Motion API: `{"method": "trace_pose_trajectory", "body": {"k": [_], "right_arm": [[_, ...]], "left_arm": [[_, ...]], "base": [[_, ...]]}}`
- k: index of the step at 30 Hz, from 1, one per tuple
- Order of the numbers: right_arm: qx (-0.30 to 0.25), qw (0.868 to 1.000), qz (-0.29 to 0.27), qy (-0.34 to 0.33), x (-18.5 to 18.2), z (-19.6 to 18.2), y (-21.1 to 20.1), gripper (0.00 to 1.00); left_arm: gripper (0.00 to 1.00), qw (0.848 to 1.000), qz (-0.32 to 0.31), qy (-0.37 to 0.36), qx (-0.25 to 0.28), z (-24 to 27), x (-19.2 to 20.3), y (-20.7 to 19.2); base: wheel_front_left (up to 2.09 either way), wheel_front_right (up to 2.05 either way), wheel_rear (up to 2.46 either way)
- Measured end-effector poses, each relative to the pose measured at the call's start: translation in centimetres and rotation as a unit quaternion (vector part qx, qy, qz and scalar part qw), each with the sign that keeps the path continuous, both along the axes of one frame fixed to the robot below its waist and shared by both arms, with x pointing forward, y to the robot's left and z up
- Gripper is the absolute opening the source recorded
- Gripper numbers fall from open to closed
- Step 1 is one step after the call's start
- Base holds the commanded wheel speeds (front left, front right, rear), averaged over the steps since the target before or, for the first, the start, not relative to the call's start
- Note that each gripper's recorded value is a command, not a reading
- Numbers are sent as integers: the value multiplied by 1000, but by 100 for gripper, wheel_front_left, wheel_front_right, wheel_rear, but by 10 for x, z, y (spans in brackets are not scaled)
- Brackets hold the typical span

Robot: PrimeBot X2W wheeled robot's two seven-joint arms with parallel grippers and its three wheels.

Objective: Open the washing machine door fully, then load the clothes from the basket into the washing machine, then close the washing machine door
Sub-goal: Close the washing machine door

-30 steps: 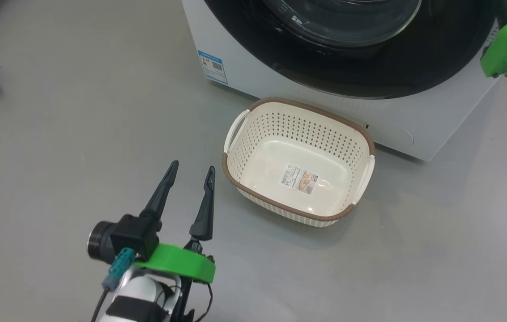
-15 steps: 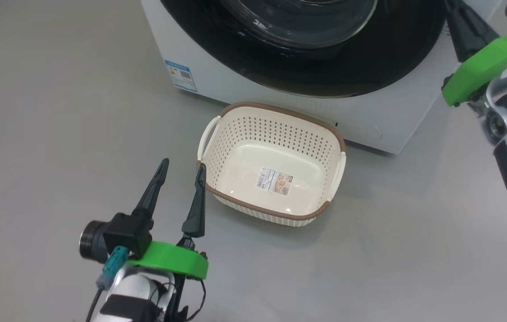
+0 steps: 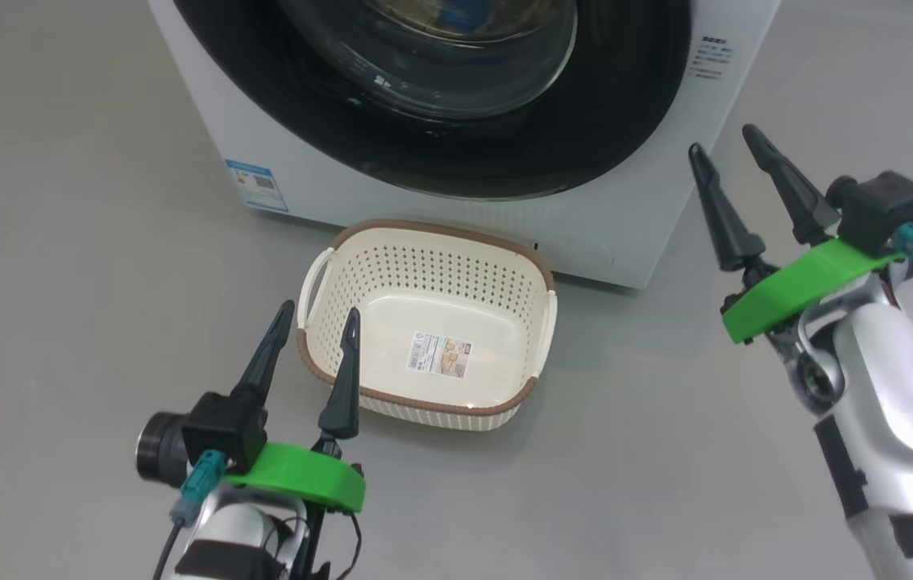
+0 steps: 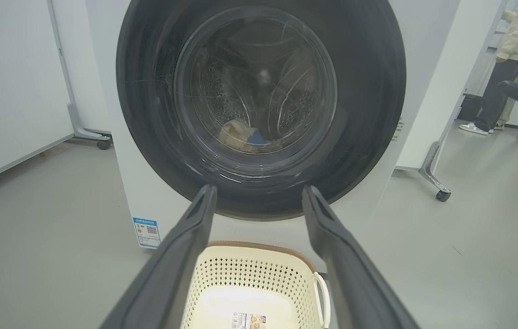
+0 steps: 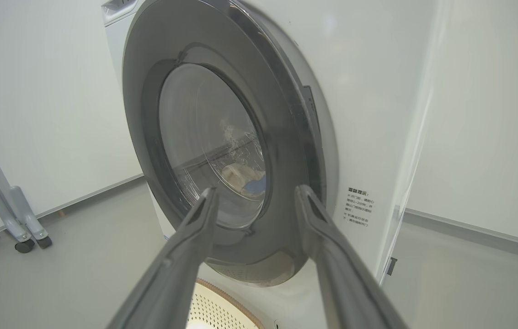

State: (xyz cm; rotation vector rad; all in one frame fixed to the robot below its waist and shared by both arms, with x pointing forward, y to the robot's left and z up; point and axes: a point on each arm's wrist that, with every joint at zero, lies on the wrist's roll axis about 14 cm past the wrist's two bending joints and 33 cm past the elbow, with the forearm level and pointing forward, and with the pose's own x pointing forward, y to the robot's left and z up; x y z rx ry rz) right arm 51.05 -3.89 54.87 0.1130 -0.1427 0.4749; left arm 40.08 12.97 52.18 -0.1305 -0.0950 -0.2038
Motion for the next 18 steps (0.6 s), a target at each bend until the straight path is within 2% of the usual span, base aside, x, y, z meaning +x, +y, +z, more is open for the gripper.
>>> {"method": "trace_pose_trajectory", "body": {"k": [10, 18], "right_arm": [[9, 997, -71, 21, -49, -21, -50, 100], [5, 989, -143, 42, -84, -40, -99, 100]], "left_arm": [[100, 1000, -28, 9, -2, -7, -3, -20], [100, 999, -38, 13, -3, -10, -7, -27]], "base": [[0, 0, 0], [0, 0, 0]]}}
